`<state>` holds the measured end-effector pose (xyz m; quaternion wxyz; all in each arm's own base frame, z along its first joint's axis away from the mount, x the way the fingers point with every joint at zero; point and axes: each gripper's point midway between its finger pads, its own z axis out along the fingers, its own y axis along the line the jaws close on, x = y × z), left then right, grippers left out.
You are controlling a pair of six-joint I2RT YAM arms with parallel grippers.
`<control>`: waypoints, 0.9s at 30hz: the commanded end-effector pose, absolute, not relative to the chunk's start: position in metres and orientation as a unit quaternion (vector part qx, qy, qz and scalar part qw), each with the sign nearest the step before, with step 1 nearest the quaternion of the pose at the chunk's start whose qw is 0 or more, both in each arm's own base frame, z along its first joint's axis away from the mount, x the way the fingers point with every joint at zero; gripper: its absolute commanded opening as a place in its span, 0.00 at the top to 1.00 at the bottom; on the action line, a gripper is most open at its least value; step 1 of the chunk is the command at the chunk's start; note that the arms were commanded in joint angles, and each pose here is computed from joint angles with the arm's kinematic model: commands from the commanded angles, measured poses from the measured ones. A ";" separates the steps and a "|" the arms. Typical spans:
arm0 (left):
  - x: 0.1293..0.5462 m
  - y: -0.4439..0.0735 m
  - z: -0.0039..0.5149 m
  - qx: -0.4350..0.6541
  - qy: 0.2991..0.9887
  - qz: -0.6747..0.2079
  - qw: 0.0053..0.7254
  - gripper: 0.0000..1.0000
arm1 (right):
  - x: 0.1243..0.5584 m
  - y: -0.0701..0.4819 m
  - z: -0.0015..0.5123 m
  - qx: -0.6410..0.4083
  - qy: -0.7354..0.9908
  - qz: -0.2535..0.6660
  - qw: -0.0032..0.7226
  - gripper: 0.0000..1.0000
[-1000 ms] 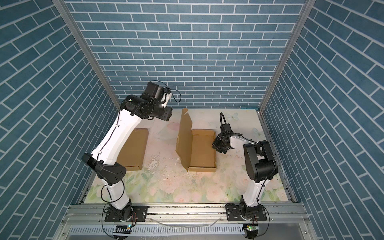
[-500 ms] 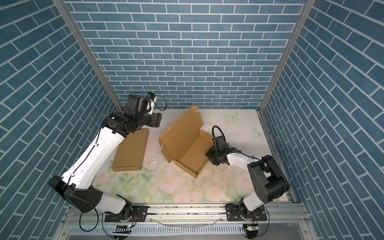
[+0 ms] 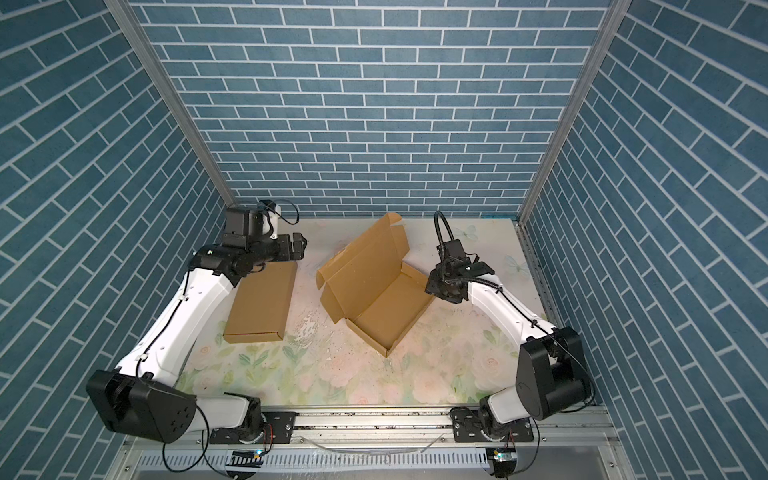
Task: Fold the paper box
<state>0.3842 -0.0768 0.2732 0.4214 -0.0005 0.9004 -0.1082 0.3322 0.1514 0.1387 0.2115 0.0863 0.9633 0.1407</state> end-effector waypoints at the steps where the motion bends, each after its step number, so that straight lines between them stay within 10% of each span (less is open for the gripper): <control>1: 0.390 -0.070 0.302 -0.034 0.853 -0.193 0.483 0.00 | 0.341 0.130 0.149 0.028 0.970 0.059 0.233 0.38; 5: 0.393 -0.053 0.297 -0.094 0.828 -0.308 0.460 0.00 | 0.356 0.108 0.153 0.083 0.962 0.024 0.258 0.01; 11: 0.395 -0.028 0.278 -0.148 0.839 -0.295 0.431 0.00 | 0.376 0.136 0.142 0.073 0.953 0.187 0.226 0.07; 19: 0.378 0.007 0.246 -0.164 0.887 -0.164 0.398 0.01 | 0.385 0.157 0.132 -0.026 0.955 0.212 0.204 0.26; 27: 0.355 0.012 0.228 -0.144 0.916 -0.120 0.354 0.04 | 0.383 0.170 0.130 -0.144 0.960 0.153 0.187 0.24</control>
